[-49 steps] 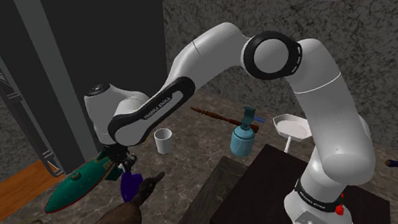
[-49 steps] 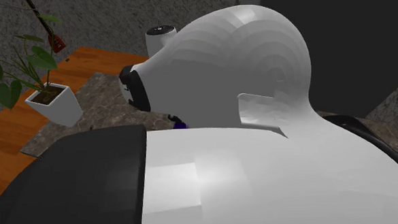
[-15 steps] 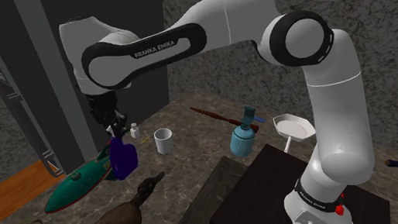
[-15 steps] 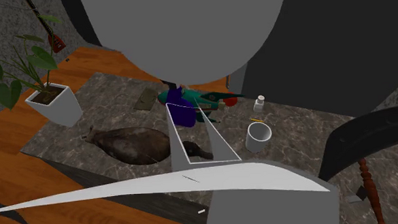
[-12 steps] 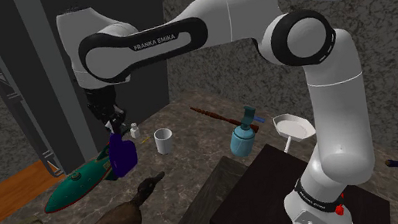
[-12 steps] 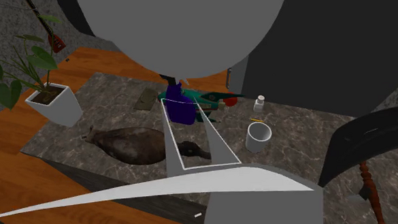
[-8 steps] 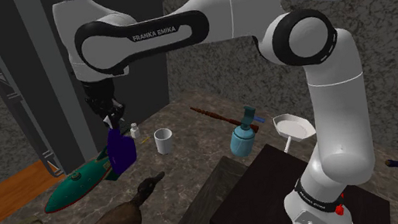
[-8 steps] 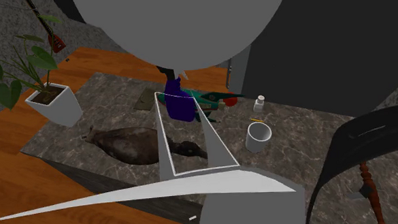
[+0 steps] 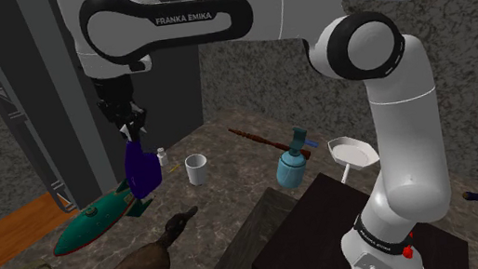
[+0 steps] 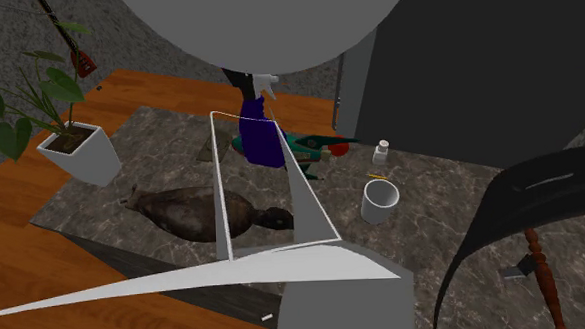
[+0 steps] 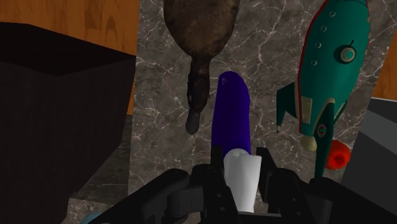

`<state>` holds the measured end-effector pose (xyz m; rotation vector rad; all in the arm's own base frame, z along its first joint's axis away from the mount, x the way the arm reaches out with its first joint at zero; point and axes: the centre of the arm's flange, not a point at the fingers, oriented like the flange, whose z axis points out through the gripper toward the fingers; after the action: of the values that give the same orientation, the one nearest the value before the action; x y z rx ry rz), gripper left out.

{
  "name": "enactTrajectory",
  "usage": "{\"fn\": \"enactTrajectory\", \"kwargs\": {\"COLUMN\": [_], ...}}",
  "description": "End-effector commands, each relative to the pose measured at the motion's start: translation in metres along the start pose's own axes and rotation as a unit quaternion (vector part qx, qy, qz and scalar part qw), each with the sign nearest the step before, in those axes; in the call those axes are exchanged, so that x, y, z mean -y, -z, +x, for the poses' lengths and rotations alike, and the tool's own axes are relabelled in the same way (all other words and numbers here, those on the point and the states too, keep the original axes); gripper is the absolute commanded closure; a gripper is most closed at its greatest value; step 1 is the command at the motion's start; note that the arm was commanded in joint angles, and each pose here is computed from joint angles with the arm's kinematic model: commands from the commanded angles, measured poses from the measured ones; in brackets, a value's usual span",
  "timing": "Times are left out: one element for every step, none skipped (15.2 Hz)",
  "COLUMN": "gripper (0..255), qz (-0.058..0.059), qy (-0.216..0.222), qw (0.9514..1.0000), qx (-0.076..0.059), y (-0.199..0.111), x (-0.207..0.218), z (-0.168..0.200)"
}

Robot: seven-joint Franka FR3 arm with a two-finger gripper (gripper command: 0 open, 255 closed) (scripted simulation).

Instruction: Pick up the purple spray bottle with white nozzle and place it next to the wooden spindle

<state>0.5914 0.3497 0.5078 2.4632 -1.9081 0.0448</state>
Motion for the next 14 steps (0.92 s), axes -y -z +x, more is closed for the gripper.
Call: {"fn": "enactTrajectory", "kwargs": {"gripper": [255, 255, 255, 255, 255, 255, 255, 255, 255, 255, 255, 255, 255, 255], "qz": [0.0, 0.0, 0.0, 0.0, 0.0, 0.0, 0.0, 0.0, 0.0, 0.0, 0.0, 0.0, 0.0, 0.0], "qy": [0.0, 0.0, 0.0, 0.0, 0.0, 0.0, 0.0, 0.0, 0.0, 0.0, 0.0, 0.0, 0.0, 0.0], "qw": [1.0, 1.0, 1.0, 1.0, 1.0, 1.0, 1.0, 1.0, 1.0, 1.0, 1.0, 1.0, 1.0, 1.0], "qx": [0.0, 0.0, 0.0, 0.0, 0.0, 0.0, 0.0, 0.0, 0.0, 0.0, 0.0, 0.0, 0.0, 0.0], "y": [0.011, 0.016, 0.022, 0.027, 0.032, 0.038, 0.043, 0.048, 0.052, 0.047, 0.042, 0.037, 0.032, 0.028], "x": [-0.001, -0.001, -0.001, -0.001, -0.001, -0.001, -0.001, -0.001, -0.001, -0.001, -0.001, -0.001, -0.001, -0.001], "z": [-0.001, 0.0, 0.0, 0.0, 0.0, 0.0, 0.001, 0.001, 0.001, 0.013, 0.026, 0.038, 0.05, 0.062]}}
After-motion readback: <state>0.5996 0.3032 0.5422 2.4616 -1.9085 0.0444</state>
